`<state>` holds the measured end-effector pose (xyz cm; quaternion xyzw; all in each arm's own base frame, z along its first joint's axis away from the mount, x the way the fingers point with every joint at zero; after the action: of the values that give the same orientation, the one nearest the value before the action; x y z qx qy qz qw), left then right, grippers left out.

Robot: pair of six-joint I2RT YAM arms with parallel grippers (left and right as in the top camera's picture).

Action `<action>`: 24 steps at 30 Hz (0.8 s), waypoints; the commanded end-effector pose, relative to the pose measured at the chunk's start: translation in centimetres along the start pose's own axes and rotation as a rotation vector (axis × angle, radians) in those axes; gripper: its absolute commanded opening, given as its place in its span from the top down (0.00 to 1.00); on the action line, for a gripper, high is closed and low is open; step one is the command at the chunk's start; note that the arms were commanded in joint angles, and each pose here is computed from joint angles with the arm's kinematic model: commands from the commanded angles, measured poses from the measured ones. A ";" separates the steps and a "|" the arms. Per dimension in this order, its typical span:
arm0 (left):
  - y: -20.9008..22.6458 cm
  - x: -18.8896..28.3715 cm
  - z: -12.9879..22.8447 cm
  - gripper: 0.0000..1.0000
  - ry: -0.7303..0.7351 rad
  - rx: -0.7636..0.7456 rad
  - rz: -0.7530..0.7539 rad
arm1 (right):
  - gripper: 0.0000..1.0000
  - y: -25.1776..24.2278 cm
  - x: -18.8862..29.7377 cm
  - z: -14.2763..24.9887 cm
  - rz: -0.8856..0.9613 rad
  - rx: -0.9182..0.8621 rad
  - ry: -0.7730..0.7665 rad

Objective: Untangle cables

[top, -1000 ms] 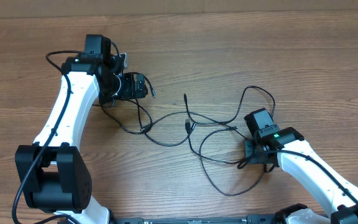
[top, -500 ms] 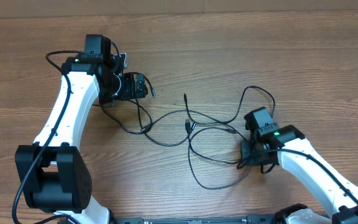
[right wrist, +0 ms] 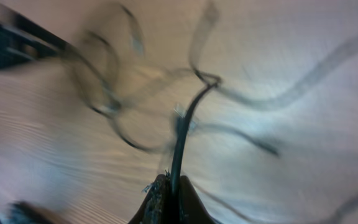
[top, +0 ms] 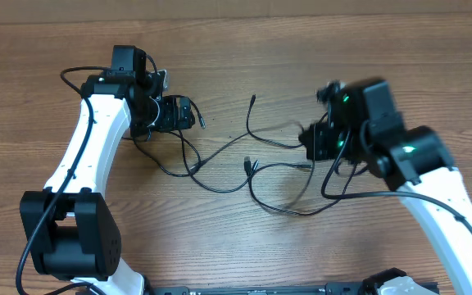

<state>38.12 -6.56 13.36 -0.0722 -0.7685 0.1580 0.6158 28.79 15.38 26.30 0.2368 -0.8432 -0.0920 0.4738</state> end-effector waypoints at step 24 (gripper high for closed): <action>0.0 -0.3 0.1 0.01 0.009 -0.020 0.005 | 0.96 6.9 14.2 -18.9 -0.059 0.263 -0.882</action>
<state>38.12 -6.56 13.36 -0.0720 -0.7686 0.1579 0.6158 34.33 16.62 50.01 0.2981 -0.9473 -0.1093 0.0415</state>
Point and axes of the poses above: each gripper's point midway between its finger pads, its own x axis back along the fingers, its own y axis along the line the jaws close on, z = x × y, the point moved 2 cm from there along x, back along the fingers, and after that the axes turned 4 degrees about x, right-handed, at the moved point
